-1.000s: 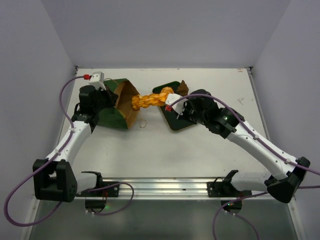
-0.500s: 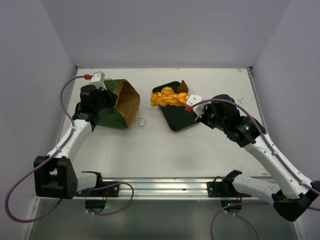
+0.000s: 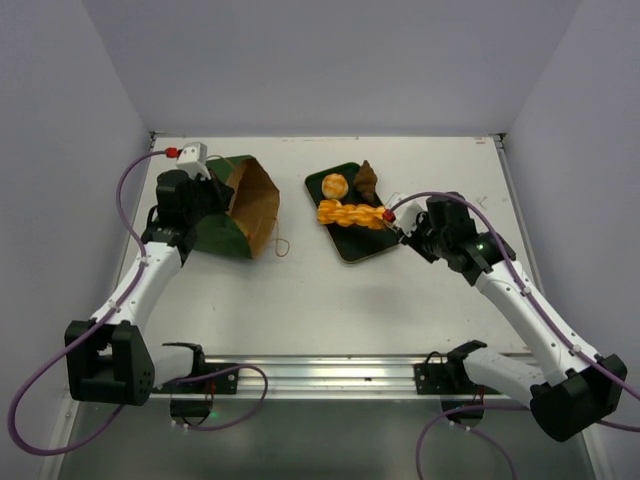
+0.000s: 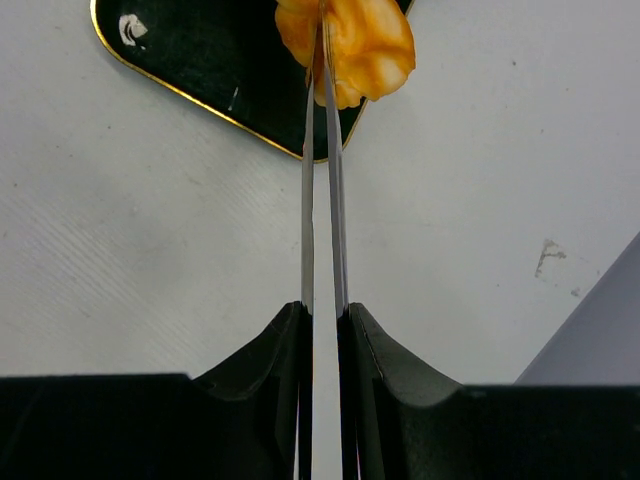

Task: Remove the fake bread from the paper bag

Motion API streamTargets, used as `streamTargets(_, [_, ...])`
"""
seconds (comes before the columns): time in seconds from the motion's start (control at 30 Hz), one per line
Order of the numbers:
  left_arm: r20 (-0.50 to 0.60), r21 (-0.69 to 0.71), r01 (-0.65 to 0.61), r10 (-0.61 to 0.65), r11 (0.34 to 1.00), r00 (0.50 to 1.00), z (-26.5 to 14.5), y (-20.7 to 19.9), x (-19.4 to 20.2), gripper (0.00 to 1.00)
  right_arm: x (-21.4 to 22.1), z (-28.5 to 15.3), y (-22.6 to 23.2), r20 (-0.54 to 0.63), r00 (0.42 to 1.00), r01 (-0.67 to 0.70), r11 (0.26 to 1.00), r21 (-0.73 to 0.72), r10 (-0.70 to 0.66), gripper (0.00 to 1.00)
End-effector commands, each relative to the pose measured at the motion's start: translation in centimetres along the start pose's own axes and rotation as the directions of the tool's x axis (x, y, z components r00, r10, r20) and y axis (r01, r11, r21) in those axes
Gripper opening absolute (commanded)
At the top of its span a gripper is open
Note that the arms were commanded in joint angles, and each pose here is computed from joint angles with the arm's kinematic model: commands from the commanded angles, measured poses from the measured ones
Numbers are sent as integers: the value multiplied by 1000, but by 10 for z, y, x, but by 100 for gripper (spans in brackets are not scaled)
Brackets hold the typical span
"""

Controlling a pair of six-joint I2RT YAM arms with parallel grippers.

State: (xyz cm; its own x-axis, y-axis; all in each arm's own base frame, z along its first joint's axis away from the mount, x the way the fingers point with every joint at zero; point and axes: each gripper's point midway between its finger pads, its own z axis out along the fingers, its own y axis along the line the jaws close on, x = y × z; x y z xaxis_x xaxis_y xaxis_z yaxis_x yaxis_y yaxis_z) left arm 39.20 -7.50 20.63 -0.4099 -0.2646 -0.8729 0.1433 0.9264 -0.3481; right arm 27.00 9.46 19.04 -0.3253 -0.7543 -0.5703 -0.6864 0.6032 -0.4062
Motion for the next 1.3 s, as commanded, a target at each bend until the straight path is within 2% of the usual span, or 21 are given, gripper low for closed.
streamTargets(0.0, [66, 43, -43, 40, 998, 997, -11, -11, -22, 0, -5, 7, -10, 53, 998, -40, 999, 21, 39, 0])
streamTargets(0.23, [66, 78, -40, 35, 996, 997, -13, -17, -21, 0, 23, 23, 2, -7, 996, -84, 995, -49, 84, 0])
streamTargets(0.33, [68, 99, -44, 37, 994, 997, -15, -21, -22, 0, 26, 29, 10, -16, 996, -91, 992, -89, 90, 4])
streamTargets(0.43, [68, 120, -50, 42, 992, 997, -18, -25, -21, 0, 26, 35, 16, -22, 995, -98, 987, -123, 96, 14])
streamTargets(0.47, [69, 129, -53, 44, 990, 997, -19, -27, -21, 0, 26, 36, 17, -24, 995, -101, 986, -130, 98, 21])
streamTargets(0.63, [63, 162, -58, 48, 985, 997, -22, -33, -18, 0, 19, 35, 11, -11, 993, -118, 986, -121, 118, 33])
streamTargets(0.93, [30, 250, -62, 56, 966, 998, -23, -44, -4, 0, 0, 22, -11, 44, 988, -147, 986, -79, 150, 39])
streamTargets(1.27, [21, 283, -79, 76, 956, 997, -24, -49, 2, 0, -13, 25, -6, 59, 986, -147, 978, -150, 158, 41])
